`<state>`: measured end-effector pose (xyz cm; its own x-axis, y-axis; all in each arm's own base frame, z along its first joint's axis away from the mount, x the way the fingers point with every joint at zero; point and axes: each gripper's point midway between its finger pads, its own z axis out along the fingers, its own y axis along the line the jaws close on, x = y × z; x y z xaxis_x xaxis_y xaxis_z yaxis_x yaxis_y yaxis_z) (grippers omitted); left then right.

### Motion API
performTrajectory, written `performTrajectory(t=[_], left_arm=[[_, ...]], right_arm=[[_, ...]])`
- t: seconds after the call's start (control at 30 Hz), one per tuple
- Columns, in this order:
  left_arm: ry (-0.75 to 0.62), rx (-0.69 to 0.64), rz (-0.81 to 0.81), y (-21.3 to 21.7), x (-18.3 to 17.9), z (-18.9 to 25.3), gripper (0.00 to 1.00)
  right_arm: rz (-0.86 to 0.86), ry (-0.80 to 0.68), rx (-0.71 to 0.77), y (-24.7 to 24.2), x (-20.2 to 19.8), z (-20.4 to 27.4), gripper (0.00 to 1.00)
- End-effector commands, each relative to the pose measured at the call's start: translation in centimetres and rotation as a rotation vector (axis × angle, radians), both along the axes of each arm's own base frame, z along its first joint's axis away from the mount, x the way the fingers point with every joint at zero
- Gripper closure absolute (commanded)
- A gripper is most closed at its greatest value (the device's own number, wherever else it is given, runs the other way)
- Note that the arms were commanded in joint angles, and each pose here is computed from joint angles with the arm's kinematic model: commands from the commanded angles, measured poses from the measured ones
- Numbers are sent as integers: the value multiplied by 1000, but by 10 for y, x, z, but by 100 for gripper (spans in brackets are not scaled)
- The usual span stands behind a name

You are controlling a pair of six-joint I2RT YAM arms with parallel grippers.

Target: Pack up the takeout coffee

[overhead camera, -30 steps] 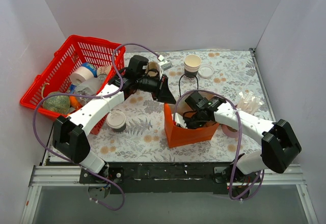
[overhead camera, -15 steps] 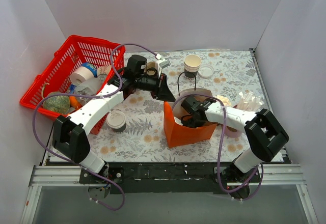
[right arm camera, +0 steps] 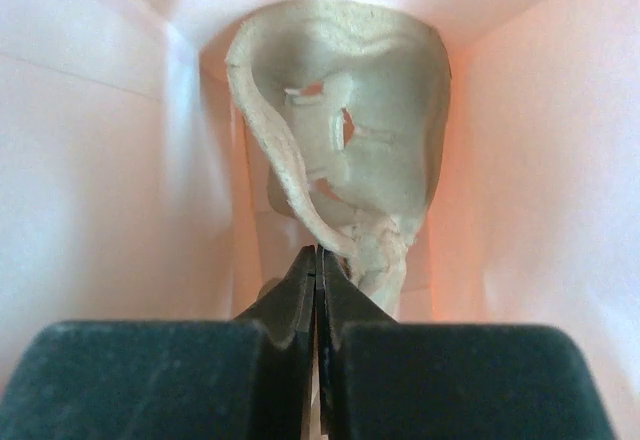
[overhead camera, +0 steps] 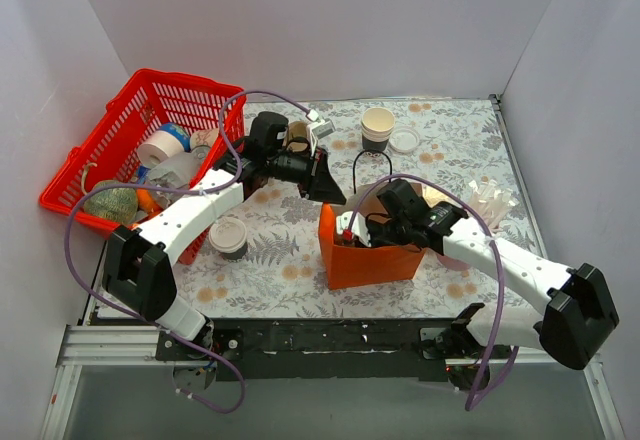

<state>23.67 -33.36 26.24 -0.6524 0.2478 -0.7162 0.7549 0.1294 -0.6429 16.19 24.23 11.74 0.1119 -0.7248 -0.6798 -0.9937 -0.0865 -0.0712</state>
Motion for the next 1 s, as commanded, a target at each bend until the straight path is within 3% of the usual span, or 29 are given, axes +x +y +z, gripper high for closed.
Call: performTrajectory(t=[0.0, 0.13, 0.37, 0.5, 0.67, 0.8, 0.97], left_arm=[[2, -24, -30, 0, -9, 4, 100], [2, -30, -27, 0, -9, 4, 100], [-18, -38, -20, 1, -9, 10, 100], [-31, -36, -14, 2, -8, 11, 100], [-40, -27, -15, 3, -9, 9, 100], [-41, -24, -17, 3, -10, 8, 100], [-34, -21, -18, 2, -9, 7, 100]], right_arm=[[54, 56, 140, 29, -6, 10, 99], [67, 92, 107, 29, -8, 2, 99], [-73, 60, -124, -18, -3, -25, 99], [-129, 41, -155, -24, 4, -15, 92], [-173, -54, -66, -20, 14, 24, 88], [-134, -65, 42, -12, 4, 45, 77], [-106, -84, 165, 1, 0, 68, 78]])
